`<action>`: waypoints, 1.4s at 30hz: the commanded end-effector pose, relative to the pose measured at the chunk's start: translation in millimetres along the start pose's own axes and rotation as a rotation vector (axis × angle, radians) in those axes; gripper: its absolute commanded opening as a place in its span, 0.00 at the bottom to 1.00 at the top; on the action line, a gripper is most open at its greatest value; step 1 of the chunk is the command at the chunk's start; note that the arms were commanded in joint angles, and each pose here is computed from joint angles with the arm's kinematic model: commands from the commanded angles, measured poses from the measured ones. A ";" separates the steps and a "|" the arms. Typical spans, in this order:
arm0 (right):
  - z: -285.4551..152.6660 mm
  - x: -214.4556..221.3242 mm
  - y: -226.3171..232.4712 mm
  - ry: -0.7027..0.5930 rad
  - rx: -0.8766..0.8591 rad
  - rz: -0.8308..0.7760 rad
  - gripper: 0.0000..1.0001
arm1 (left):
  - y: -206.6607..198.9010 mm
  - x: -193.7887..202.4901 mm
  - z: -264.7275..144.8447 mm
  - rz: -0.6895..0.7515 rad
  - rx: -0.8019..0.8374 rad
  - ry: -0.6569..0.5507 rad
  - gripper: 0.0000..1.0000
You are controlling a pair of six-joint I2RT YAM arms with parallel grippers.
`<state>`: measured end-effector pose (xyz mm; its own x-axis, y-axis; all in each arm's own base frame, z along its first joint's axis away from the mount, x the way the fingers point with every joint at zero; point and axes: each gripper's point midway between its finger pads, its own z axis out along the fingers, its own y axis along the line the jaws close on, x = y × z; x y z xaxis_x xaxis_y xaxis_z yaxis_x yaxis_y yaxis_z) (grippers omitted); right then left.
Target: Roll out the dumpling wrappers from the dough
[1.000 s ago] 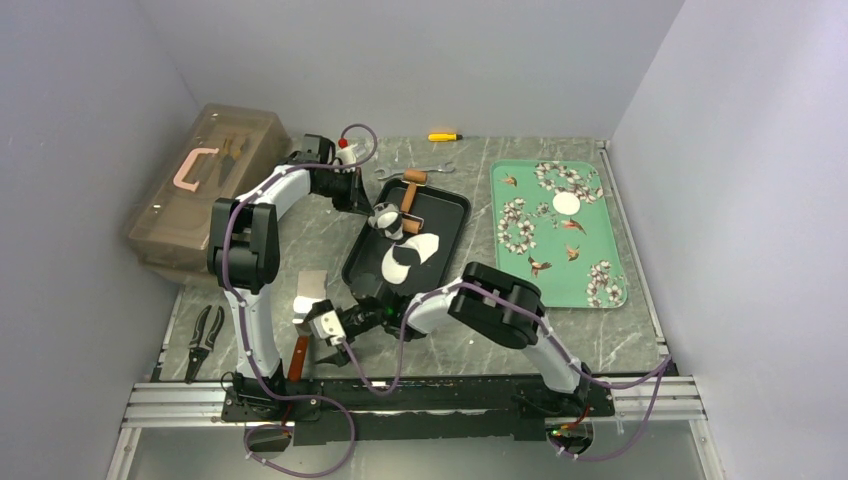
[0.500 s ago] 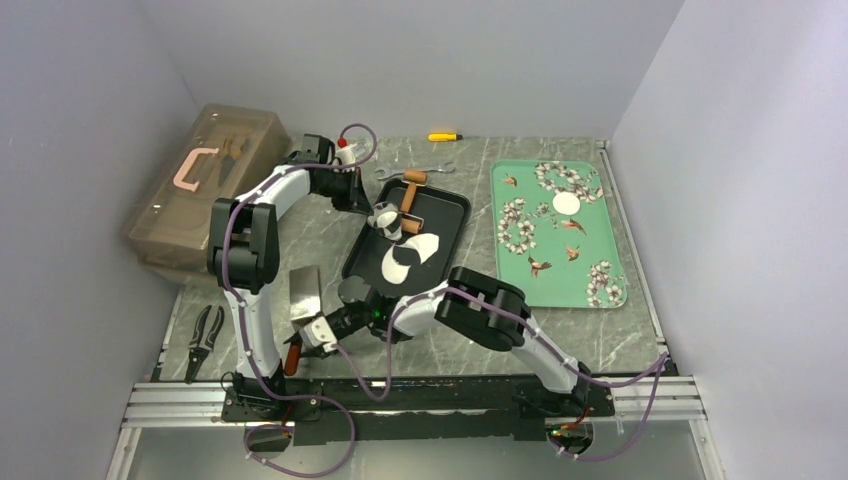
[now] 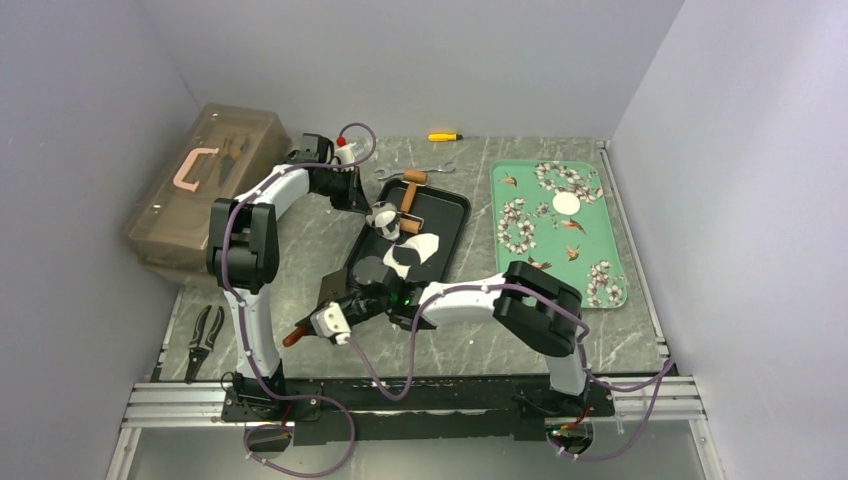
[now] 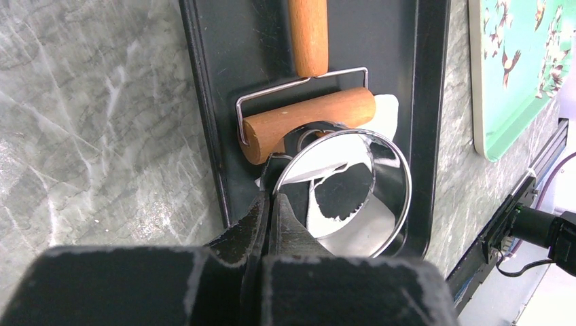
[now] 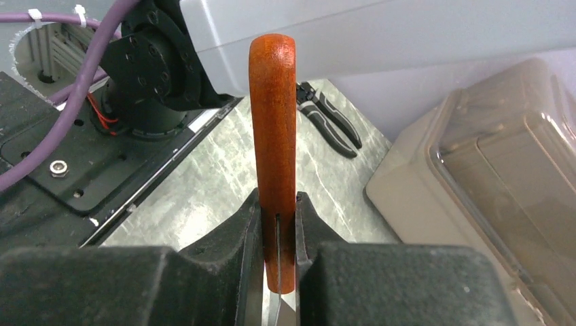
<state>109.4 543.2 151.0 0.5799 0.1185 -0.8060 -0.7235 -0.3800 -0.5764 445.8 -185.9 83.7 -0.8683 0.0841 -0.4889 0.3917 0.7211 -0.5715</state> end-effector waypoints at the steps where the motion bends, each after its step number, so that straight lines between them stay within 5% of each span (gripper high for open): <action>1: -29.4 -13.9 -9.7 0.006 -0.005 0.072 0.00 | -15.2 -23.2 -12.9 0.059 0.016 -0.055 0.00; 12: -78.8 -90.9 -25.1 -0.073 0.072 0.052 0.00 | -17.7 -24.4 -15.2 0.061 0.024 -0.058 0.00; 20: -129.3 -113.9 -22.6 0.065 0.177 0.100 0.00 | -24.0 -23.5 -16.2 0.059 0.048 -0.055 0.00; 28: -175.1 -72.2 -19.7 0.286 0.307 -0.045 0.00 | -25.5 -22.9 -22.4 0.067 0.029 -0.056 0.00; 42: -151.6 -39.0 -17.2 0.243 0.232 -0.315 0.00 | -32.9 -17.7 -23.6 0.043 0.066 -0.034 0.00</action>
<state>158.9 387.4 164.0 0.7008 -0.1992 -0.6850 -0.7132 -0.2152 -0.6671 440.9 -187.3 87.4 -0.8778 0.0882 -0.4709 0.3870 0.7101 -0.5883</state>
